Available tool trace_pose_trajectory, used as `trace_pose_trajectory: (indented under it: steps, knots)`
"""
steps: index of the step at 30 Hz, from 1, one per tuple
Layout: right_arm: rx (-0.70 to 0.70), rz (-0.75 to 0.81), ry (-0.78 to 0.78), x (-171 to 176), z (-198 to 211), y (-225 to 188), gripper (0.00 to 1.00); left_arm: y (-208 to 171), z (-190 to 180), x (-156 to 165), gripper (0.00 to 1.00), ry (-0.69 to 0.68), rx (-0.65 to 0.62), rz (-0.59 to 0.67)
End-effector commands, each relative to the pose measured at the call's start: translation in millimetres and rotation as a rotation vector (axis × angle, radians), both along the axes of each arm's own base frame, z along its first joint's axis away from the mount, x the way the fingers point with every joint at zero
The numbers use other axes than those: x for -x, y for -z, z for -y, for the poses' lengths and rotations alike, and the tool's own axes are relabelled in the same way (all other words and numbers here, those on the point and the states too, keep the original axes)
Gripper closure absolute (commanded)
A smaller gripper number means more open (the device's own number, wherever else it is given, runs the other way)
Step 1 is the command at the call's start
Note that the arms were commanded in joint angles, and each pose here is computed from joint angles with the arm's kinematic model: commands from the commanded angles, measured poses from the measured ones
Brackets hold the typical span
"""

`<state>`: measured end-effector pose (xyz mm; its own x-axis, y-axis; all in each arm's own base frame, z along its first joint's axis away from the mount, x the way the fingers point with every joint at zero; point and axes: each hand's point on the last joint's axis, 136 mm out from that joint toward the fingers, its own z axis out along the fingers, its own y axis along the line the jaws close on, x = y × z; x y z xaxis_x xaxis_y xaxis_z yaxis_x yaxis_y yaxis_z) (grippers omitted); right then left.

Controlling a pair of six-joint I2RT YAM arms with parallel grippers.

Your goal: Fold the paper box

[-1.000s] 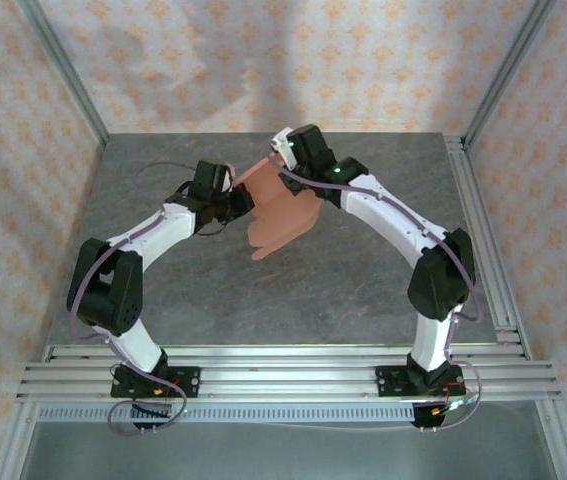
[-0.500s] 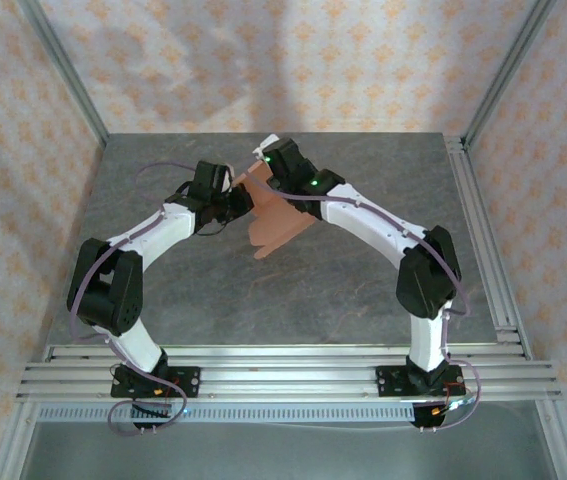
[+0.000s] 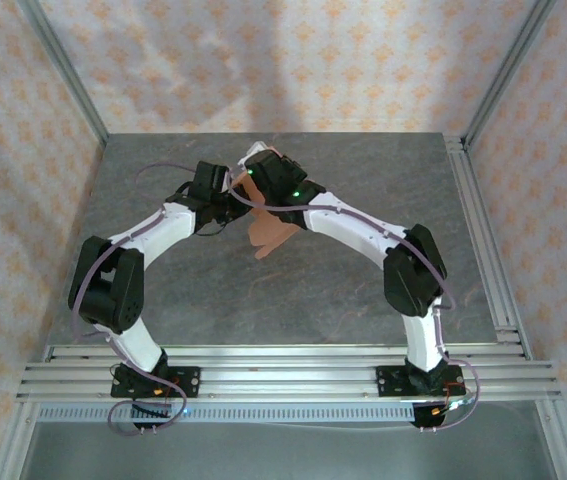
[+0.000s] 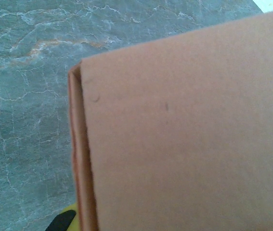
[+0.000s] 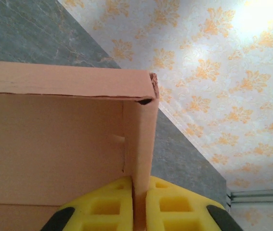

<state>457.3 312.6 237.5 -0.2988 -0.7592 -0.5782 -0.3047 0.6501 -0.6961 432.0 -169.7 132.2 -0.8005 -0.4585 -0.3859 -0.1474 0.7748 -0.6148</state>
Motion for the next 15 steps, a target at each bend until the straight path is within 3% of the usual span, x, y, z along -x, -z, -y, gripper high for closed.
trace_pose_trajectory:
  steps: [1,15]
  knots:
    - [0.055,0.01,-0.019,1.3,-8.8,12.0,1.0,-20.8,18.9,-3.1,1.0,0.078,0.033,0.066]
    - [0.188,0.167,0.052,-7.9,0.5,6.7,1.0,-21.8,18.4,-3.3,1.0,0.072,0.035,0.062]
